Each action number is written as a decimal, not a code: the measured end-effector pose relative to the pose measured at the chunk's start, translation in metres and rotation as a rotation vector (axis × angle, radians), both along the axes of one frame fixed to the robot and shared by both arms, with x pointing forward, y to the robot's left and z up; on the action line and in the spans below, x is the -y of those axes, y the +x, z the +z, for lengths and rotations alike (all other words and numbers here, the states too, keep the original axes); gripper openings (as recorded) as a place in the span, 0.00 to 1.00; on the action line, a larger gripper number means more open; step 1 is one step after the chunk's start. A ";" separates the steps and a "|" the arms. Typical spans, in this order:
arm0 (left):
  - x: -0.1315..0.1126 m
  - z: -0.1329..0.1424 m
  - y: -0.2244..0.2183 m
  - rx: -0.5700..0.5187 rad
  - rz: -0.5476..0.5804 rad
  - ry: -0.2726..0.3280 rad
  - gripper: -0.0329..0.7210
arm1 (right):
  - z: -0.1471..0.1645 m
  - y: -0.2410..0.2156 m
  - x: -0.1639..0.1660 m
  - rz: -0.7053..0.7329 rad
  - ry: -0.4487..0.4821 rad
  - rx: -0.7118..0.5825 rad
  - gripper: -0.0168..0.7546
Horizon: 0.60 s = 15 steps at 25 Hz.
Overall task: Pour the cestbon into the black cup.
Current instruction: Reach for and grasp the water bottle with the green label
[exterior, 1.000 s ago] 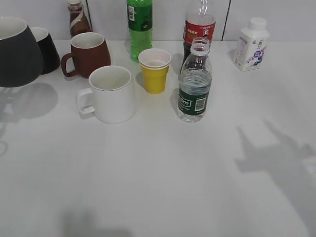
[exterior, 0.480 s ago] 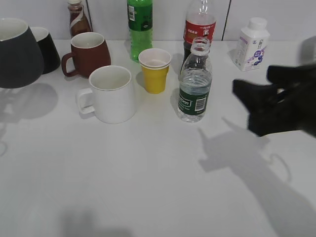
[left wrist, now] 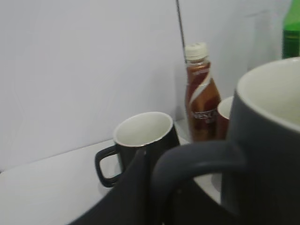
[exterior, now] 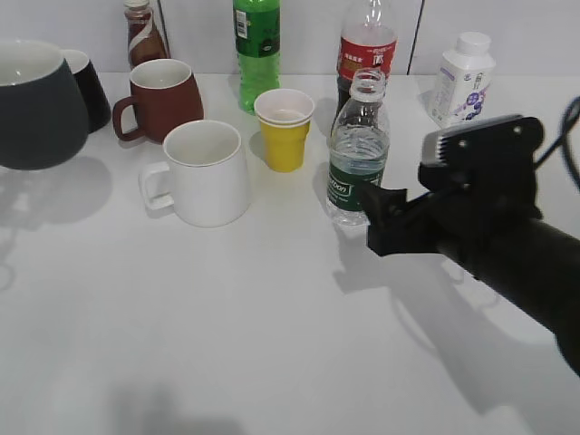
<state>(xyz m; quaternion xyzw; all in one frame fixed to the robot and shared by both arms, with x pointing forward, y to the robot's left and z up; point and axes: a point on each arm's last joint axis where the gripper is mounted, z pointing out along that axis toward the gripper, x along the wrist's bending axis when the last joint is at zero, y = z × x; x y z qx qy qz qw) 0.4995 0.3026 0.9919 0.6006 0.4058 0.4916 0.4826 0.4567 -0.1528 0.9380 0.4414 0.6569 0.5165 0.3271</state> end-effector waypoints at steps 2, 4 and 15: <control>0.003 -0.001 0.000 -0.002 -0.031 0.021 0.09 | -0.004 0.009 -0.007 -0.004 0.008 -0.004 0.82; 0.007 -0.001 -0.001 -0.003 -0.054 0.030 0.09 | -0.009 0.020 -0.016 -0.003 0.010 -0.010 0.82; 0.056 0.000 -0.013 -0.109 -0.233 0.034 0.09 | -0.031 0.073 -0.042 -0.111 0.047 -0.056 0.62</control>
